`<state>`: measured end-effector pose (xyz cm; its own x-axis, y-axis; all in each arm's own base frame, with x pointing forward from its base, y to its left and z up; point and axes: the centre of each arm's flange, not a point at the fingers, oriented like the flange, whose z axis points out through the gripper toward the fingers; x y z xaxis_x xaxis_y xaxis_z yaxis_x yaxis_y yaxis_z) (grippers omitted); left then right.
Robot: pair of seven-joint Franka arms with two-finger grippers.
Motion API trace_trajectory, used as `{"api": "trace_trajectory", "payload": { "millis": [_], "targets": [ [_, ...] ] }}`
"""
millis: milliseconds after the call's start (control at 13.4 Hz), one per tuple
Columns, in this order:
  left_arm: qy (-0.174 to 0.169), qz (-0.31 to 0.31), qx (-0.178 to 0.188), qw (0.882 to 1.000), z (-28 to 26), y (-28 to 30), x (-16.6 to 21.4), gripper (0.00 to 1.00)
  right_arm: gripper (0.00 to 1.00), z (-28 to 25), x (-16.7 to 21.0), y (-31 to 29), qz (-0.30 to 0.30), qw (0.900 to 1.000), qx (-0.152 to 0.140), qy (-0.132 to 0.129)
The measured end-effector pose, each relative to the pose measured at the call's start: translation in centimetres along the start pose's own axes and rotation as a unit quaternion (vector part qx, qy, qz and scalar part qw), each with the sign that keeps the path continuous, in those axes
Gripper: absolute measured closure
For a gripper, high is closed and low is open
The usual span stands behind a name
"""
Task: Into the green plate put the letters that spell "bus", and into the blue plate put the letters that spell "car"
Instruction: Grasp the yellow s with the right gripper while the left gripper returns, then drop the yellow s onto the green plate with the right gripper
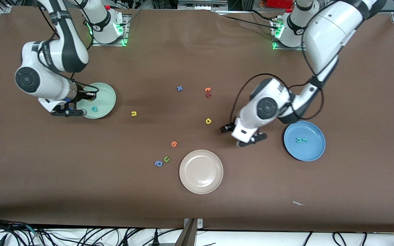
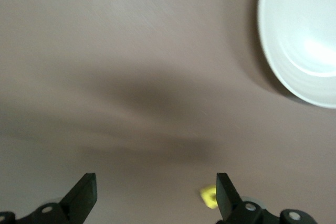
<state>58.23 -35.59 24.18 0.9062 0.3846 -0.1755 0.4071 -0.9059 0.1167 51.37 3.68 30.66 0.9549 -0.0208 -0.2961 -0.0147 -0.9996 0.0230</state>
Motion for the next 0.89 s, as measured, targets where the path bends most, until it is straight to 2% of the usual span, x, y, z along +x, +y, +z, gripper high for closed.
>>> {"api": "trace_trajectory", "payload": {
  "millis": [74,298,595,669,893],
  "targets": [
    [0.006,-0.017,-0.002,1.000,0.6,1.2,-1.7,0.00,0.78,1.6,-0.3,0.7,0.004,1.000,0.000,-0.009],
    [0.044,-0.043,0.001,0.998,3.6,2.9,-5.3,0.00,0.78,6.8,-0.6,0.8,0.006,1.000,-0.006,-0.011],
    [0.058,-0.055,0.010,0.997,7.1,3.1,-6.6,0.00,0.78,10.3,-0.6,0.9,0.006,1.000,-0.014,-0.027],
    [0.059,-0.053,0.012,0.997,7.6,3.2,-6.8,0.00,0.72,10.4,-0.6,0.9,0.006,1.000,-0.014,-0.027],
    [0.068,-0.048,0.021,0.996,8.8,3.9,-7.5,0.00,0.41,9.1,-0.4,0.8,0.009,1.000,-0.011,-0.012]
  ]
}}
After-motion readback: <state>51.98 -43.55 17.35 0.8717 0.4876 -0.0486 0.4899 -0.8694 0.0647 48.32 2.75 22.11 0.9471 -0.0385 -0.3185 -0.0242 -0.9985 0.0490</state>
